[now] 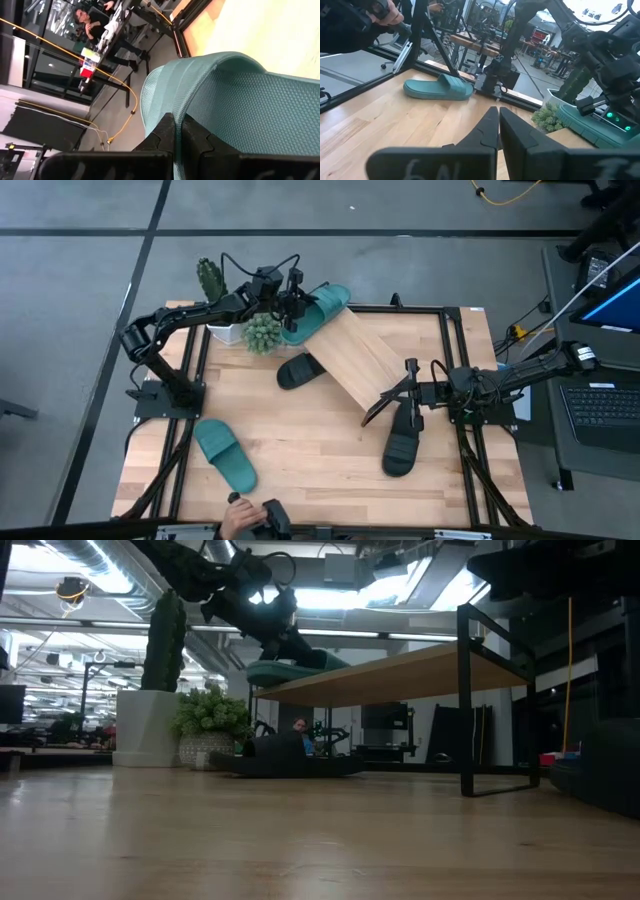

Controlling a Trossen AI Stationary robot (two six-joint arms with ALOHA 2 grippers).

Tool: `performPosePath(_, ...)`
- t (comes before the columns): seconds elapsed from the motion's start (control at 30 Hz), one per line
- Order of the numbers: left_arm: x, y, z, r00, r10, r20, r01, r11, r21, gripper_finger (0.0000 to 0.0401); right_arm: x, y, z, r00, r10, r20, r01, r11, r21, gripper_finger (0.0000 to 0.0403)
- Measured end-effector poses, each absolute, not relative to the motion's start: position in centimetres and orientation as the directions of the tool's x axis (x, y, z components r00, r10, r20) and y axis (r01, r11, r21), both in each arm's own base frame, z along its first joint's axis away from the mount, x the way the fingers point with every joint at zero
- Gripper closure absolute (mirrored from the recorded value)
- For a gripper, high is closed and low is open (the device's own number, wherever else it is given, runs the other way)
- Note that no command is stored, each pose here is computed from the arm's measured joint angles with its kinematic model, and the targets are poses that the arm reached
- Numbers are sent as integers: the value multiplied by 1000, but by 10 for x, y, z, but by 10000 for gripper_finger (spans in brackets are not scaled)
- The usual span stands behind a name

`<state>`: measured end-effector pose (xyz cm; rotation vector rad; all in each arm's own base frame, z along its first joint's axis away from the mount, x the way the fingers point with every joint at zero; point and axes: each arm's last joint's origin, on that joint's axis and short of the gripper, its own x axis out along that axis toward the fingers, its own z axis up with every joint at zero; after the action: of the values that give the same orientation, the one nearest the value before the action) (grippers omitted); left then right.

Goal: Pick and place slides into the shelf
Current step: Put the right green slides on the shelf

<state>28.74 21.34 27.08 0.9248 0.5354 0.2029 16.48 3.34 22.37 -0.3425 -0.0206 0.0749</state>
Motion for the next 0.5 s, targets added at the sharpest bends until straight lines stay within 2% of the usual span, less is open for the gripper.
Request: performPosePath(0.5, 286, 215, 270, 846, 392, -360, 62, 600, 798, 399, 165, 33, 224, 997, 77, 6, -70, 939, -336, 384)
